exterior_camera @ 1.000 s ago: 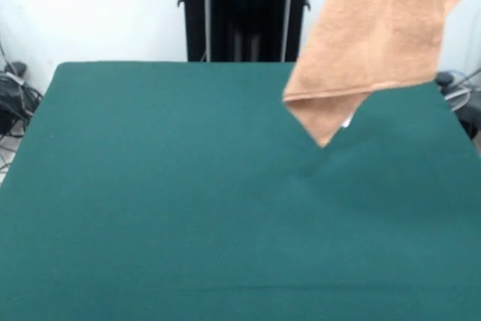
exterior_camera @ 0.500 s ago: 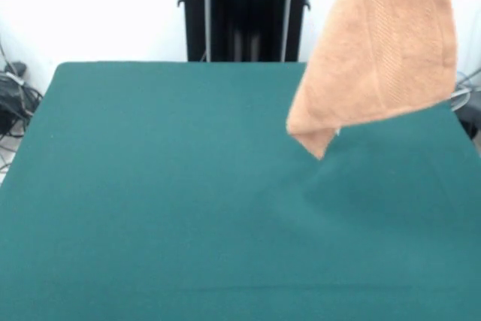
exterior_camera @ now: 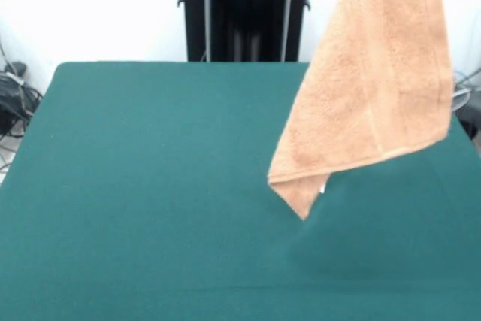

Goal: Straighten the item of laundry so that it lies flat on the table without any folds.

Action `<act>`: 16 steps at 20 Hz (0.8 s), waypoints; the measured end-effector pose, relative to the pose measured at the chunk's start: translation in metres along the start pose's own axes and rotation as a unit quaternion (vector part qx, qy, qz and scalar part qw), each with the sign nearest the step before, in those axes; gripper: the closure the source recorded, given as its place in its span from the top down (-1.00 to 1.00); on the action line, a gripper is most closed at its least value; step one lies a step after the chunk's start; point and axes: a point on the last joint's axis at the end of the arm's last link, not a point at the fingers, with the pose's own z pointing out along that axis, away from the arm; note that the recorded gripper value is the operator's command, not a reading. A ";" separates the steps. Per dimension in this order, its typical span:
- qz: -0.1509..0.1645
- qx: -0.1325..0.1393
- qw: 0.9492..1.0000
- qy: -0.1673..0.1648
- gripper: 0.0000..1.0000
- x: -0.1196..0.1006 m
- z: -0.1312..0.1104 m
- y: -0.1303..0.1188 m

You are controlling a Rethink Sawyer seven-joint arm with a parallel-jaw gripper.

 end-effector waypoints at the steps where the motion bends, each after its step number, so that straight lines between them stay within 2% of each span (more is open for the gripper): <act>1: -0.001 0.001 1.000 0.001 -1.00 0.001 0.001 0.000; 8: -0.005 0.001 1.000 0.014 -1.00 0.007 0.019 0.001; 16: 0.006 0.000 1.000 0.015 -1.00 0.019 0.047 -0.013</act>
